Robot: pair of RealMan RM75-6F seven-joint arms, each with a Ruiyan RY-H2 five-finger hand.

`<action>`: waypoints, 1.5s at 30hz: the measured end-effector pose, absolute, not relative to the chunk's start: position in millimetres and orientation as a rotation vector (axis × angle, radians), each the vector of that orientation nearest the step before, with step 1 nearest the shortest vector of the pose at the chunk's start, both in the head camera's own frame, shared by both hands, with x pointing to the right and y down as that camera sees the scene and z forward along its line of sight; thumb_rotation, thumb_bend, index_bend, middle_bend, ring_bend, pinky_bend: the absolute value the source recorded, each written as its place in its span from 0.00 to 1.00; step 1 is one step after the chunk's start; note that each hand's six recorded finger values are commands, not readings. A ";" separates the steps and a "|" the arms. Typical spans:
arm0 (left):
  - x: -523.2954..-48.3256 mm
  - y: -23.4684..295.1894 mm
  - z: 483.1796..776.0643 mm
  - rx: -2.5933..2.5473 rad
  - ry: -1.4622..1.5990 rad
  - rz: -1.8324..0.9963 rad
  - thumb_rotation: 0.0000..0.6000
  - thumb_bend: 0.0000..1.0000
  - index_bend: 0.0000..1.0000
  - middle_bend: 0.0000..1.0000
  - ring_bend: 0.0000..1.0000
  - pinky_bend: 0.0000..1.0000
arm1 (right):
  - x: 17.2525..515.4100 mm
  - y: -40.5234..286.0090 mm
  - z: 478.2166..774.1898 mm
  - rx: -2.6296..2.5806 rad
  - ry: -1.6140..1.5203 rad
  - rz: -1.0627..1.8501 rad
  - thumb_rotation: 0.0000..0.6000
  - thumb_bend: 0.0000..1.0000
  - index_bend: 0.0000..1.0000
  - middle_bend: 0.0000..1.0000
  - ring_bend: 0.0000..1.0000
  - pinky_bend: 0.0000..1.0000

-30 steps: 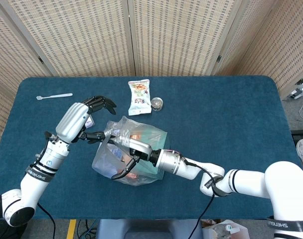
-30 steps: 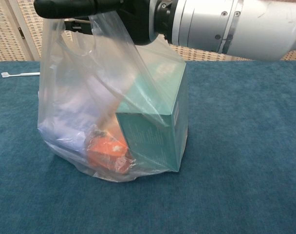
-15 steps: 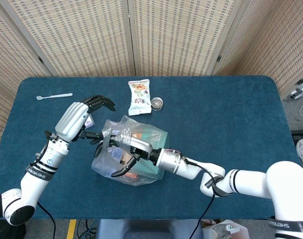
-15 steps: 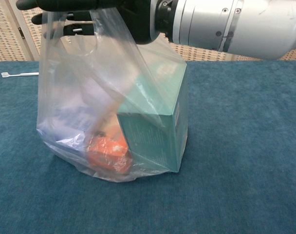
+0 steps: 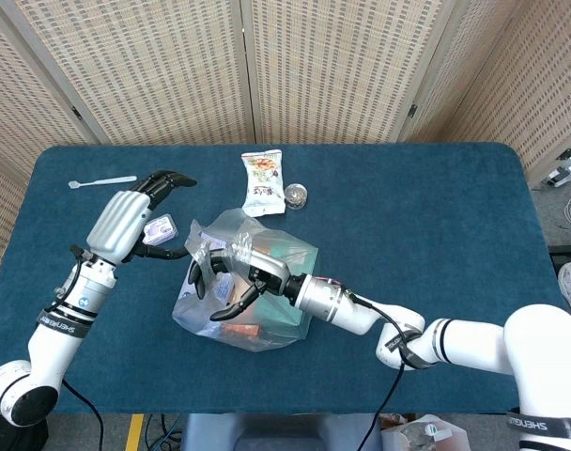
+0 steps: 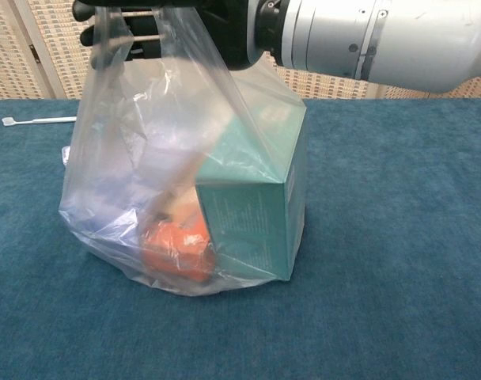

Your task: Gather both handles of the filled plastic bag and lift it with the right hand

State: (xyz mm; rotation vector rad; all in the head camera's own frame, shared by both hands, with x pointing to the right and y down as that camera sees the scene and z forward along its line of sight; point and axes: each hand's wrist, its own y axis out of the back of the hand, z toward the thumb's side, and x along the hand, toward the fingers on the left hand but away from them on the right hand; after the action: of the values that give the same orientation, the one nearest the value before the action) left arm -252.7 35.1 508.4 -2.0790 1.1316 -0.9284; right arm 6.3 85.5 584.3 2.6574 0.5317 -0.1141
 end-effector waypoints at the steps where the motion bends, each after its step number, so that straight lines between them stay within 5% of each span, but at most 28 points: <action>1: -256.1 35.0 509.0 -2.071 1.135 -0.948 1.00 0.00 0.18 0.18 0.11 0.19 | 6.5 85.1 584.3 2.651 0.533 -0.112 1.00 0.01 0.44 0.53 0.42 0.40; 22: -338.7 35.4 485.4 -1.893 1.322 -1.100 1.00 0.00 0.18 0.16 0.11 0.19 | 4.2 78.3 584.9 2.432 0.539 -0.021 1.00 0.01 0.47 0.55 0.46 0.44; 45: -361.8 63.1 485.2 -1.867 1.326 -1.110 1.00 0.00 0.18 0.16 0.11 0.19 | -2.8 56.0 586.5 2.036 0.504 0.109 1.00 0.01 0.48 0.56 0.47 0.54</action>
State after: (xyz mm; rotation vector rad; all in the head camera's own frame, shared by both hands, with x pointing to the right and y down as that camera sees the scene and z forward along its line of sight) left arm -361.8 63.1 485.2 -1.8671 1.3257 -1.1104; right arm -2.8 56.0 586.5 2.0357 0.5038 0.1088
